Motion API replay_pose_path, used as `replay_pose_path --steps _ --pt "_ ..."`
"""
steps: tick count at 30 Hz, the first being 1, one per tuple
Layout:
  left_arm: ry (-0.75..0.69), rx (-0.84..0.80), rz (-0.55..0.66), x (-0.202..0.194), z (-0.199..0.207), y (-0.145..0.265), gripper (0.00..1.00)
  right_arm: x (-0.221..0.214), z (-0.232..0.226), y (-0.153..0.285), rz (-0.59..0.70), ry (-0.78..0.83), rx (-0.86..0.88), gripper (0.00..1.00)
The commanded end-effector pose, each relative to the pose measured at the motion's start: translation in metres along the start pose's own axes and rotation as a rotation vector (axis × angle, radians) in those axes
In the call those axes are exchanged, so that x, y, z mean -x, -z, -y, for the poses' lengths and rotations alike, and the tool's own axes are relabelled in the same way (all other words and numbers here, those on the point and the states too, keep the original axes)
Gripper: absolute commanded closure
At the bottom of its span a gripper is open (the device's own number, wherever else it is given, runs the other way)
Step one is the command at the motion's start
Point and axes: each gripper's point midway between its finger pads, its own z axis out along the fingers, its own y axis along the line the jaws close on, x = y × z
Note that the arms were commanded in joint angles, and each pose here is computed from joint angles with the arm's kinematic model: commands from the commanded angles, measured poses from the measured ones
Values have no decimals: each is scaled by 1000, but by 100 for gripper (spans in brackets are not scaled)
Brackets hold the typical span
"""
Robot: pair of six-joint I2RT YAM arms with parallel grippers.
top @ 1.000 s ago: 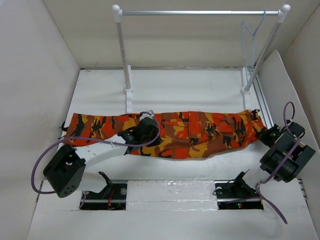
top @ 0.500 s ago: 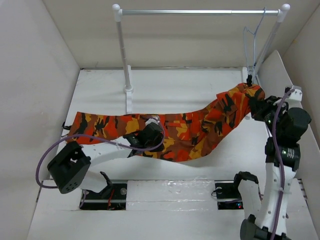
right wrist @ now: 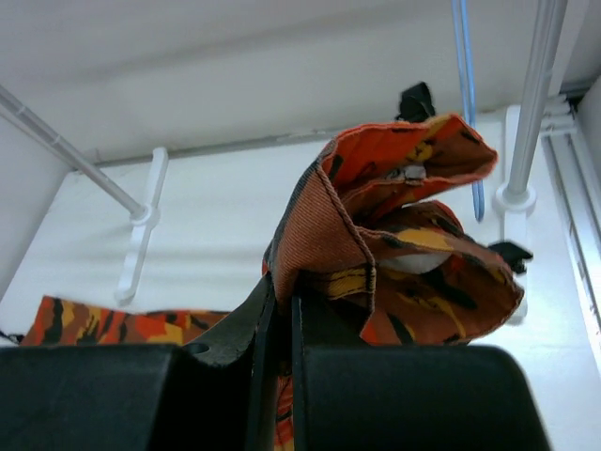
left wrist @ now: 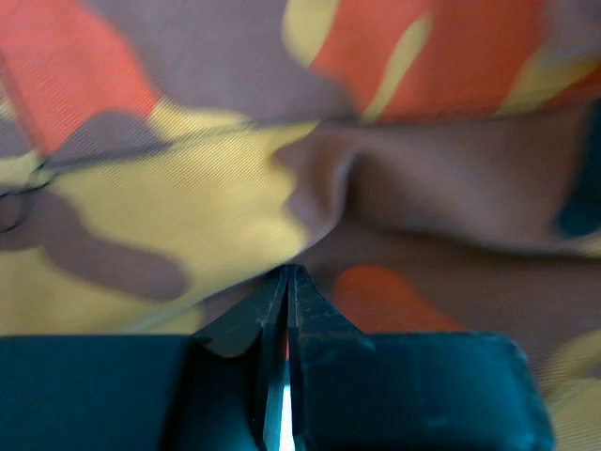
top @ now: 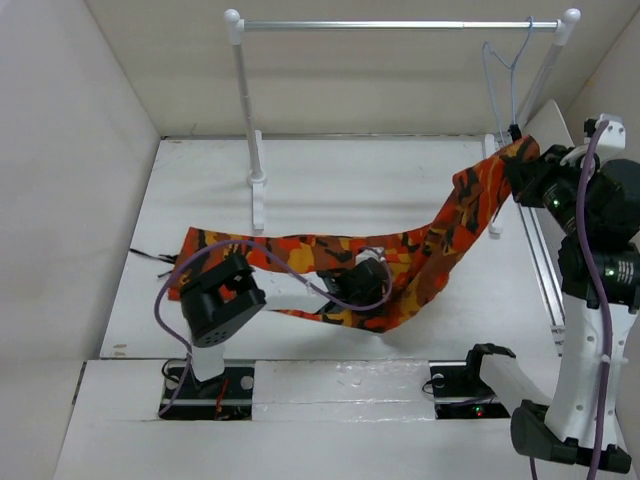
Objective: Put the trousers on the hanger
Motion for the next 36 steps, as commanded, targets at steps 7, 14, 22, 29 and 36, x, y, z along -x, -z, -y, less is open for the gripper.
replay_pose_path --steps 7,14,22,29,36 --pt "-1 -186 -75 3 107 -24 100 71 -51 -7 175 148 184 100" --pt "110 -185 407 121 46 129 100 43 -108 -51 89 175 328 100" --pt "320 112 905 199 -120 335 94 -1 -230 -94 15 212 491 100" --pt "362 200 1190 196 -138 438 92 -134 -395 -108 -149 274 745 100" --pt "380 306 1317 194 -133 511 83 -293 -495 -75 -408 361 977 42"
